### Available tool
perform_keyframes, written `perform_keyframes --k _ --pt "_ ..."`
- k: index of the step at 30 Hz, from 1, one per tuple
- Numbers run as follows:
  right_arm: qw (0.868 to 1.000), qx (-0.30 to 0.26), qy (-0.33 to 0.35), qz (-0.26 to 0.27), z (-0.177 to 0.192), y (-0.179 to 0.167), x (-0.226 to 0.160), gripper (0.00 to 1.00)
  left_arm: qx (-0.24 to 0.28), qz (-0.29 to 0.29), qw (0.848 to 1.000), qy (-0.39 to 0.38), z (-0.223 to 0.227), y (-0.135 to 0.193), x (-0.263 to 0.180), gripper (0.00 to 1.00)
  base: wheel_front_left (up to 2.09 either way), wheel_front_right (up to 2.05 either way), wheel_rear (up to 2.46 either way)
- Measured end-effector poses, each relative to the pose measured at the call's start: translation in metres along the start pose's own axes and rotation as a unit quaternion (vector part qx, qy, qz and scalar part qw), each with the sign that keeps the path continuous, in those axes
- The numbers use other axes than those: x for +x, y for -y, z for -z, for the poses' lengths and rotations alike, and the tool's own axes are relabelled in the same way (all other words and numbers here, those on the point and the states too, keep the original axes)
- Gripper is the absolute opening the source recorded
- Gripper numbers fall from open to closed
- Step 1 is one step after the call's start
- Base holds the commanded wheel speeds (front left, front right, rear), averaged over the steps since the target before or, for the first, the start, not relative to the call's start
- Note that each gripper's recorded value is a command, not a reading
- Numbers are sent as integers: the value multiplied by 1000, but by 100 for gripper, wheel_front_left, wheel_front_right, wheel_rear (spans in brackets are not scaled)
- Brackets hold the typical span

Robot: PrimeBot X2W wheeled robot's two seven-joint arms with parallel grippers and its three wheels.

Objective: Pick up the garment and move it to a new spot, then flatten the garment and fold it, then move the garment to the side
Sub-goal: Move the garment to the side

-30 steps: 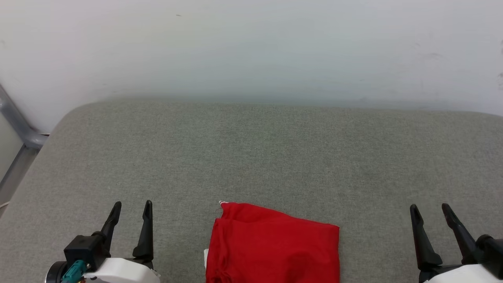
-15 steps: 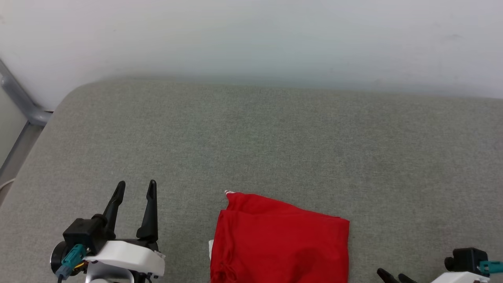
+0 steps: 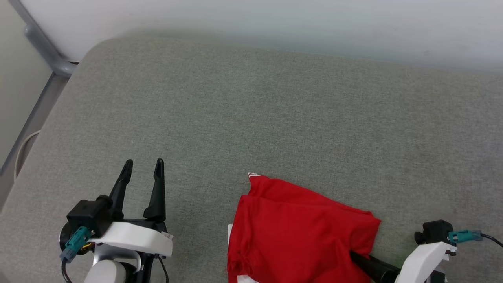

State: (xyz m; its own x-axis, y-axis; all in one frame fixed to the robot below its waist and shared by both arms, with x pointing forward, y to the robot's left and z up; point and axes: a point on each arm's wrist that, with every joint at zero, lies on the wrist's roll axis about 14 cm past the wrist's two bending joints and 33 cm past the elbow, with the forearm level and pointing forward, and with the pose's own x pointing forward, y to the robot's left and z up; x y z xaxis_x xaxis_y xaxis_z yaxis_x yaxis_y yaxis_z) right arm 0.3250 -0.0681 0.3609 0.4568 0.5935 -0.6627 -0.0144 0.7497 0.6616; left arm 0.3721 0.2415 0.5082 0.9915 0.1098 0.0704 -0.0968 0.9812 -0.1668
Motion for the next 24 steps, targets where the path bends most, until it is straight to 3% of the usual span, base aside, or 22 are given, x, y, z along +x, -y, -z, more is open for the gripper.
perform_keyframes --k 5,6,7,8,17,24 --pt "999 -11 -36 -7 8 -4 14 99 5 -13 1000 -4 3 -9 -1 100 0 0 0" --pt "999 -16 -40 -5 9 -4 15 49 5 -13 1000 -5 4 -9 -1 100 0 0 0" --pt "999 -16 -41 -6 9 -5 16 31 4 -12 1000 -5 4 -7 0 100 0 0 0" --pt "999 -16 -40 -8 9 -6 17 0 3 -10 1000 -4 5 -6 0 100 0 0 0" --pt "999 -44 -6 -15 -4 -15 6 0 9 5 1000 6 -2 2 -1 100 0 0 0" --pt "991 -107 61 45 -41 11 -41 0 -1 46 999 11 -2 30 4 100 0 0 0"
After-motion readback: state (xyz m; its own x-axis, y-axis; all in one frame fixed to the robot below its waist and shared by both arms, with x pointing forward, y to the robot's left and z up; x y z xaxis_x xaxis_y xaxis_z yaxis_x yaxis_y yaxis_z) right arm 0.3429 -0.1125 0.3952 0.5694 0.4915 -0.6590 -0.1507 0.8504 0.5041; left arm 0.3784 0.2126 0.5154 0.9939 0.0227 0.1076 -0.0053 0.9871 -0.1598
